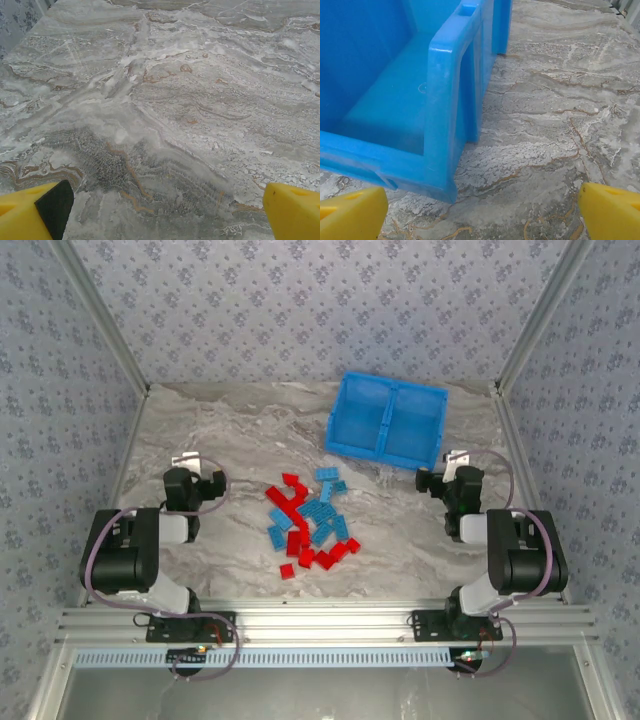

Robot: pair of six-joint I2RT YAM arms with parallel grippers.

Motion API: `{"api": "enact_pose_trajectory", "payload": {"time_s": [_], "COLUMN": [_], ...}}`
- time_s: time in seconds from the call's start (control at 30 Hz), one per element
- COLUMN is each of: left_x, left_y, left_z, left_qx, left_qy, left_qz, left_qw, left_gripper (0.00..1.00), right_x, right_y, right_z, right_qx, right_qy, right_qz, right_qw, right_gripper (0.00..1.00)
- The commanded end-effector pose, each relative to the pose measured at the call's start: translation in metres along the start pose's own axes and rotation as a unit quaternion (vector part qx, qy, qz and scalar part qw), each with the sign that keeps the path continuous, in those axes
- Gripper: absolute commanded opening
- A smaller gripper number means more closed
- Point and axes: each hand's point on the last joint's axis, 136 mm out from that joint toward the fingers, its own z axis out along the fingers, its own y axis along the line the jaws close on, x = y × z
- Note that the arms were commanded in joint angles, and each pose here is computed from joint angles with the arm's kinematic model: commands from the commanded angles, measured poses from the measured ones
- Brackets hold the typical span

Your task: Sort the legos into containers by color

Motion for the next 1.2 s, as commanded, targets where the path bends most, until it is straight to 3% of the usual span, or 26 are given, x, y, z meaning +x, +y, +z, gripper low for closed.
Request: {"api": "enact_pose_trajectory", "payload": {"time_s": [0.0, 0.53, 0.73, 0.8, 0.9, 1.03, 1.17], "left_x": [-0.018, -0.019, -0.023, -0.036, -0.059, -0.091, -0.117], "left_y": [-0.002, -0.001, -0.002, -0.001, -0.009, -0.035, -0.083], "left_z": [0.001, 0.001, -0.004, -0.014, -0.036, -0.068, -0.110], "left_qx": [0.007, 0.006, 0.008, -0.007, -0.019, 0.018, 0.113], "left_qy": [-0.026, -0.027, -0.035, -0.039, -0.040, -0.042, -0.020], "left_qz": [-0.008, -0.008, -0.006, 0.000, 0.012, 0.001, 0.010], "left_qw": [1.000, 1.000, 0.999, 0.999, 0.999, 0.999, 0.993], "left_gripper": [0.99, 0.99, 0.99, 0.99, 0.99, 0.99, 0.99], "right_x": [-0.008, -0.011, -0.063, -0.069, -0.062, -0.046, -0.025], "right_y": [-0.001, -0.004, -0.011, -0.009, 0.002, 0.042, 0.086], "right_z": [0.001, 0.000, -0.052, -0.077, -0.109, -0.131, -0.140], "right_qx": [0.002, 0.005, 0.052, 0.064, 0.069, 0.011, -0.043], "right_qy": [-0.008, -0.014, -0.003, 0.031, 0.134, 0.232, 0.315], "right_qz": [-0.006, 0.001, 0.074, 0.134, 0.203, 0.194, 0.170], "right_qw": [1.000, 1.000, 0.996, 0.988, 0.967, 0.953, 0.933], "right_gripper": [1.00, 1.00, 1.00, 1.00, 1.00, 1.00, 1.00]}}
